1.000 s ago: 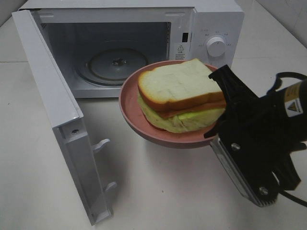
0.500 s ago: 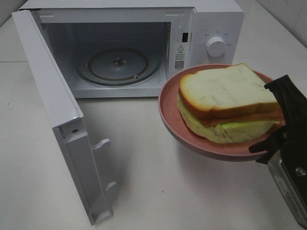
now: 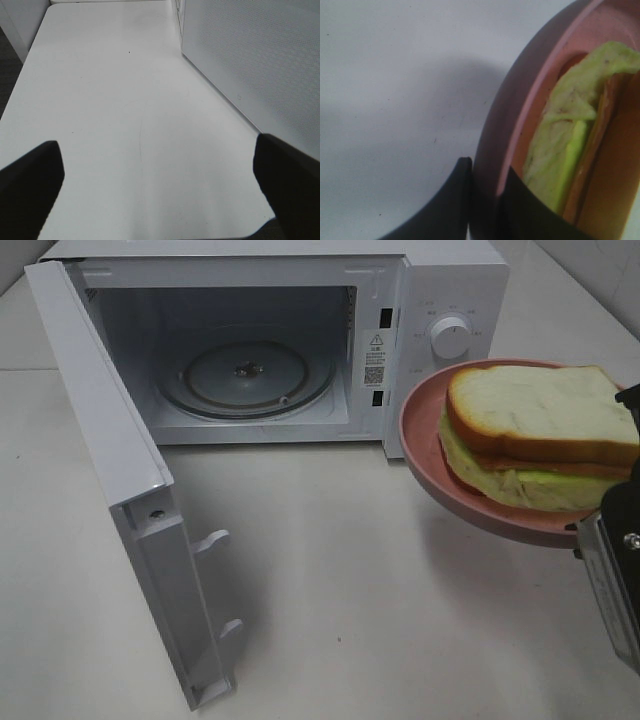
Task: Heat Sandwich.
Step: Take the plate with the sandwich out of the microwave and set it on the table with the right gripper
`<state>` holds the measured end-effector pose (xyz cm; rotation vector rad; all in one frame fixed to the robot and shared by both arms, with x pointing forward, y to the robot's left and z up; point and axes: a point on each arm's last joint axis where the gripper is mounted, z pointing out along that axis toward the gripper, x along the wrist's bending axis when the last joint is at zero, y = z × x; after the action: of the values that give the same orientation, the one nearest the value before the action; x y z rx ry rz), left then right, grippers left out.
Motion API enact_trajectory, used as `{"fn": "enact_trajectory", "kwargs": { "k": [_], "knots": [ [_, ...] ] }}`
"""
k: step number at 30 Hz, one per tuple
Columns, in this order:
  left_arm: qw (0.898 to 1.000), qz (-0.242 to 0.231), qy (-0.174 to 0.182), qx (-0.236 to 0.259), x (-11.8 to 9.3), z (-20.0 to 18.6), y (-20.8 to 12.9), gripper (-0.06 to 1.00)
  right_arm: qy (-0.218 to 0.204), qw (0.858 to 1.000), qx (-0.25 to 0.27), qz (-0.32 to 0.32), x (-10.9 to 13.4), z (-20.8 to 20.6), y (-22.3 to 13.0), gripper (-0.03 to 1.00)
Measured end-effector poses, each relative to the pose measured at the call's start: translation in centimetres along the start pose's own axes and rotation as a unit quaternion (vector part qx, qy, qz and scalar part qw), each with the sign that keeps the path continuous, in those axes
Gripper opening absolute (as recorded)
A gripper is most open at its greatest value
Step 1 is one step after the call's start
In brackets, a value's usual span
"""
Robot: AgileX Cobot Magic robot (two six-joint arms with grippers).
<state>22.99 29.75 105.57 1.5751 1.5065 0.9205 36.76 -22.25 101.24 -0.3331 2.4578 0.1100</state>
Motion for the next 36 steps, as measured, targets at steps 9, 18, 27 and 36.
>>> {"fn": "enact_trajectory", "kwargs": {
  "k": [9, 18, 27, 36],
  "knots": [
    [1.000, 0.000, 0.000, 0.000, 0.0, 0.0, 0.0, 0.97, -0.013, 0.996, 0.054, 0.075, -0.1, 0.0, -1.0, 0.11],
    [1.000, 0.000, 0.000, 0.000, 0.0, 0.0, 0.0, 0.97, -0.010, 0.978, 0.129, 0.162, 0.2, -0.3, -2.3, 0.11],
    [1.000, 0.000, 0.000, 0.000, 0.0, 0.0, 0.0, 0.97, -0.037, 0.948, 0.176, 0.261, 0.2, -0.4, -3.2, 0.11],
    [1.000, 0.000, 0.000, 0.000, 0.0, 0.0, 0.0, 0.97, -0.068, 0.923, 0.219, 0.308, -0.5, 0.7, -3.4, 0.11]
  ]
}}
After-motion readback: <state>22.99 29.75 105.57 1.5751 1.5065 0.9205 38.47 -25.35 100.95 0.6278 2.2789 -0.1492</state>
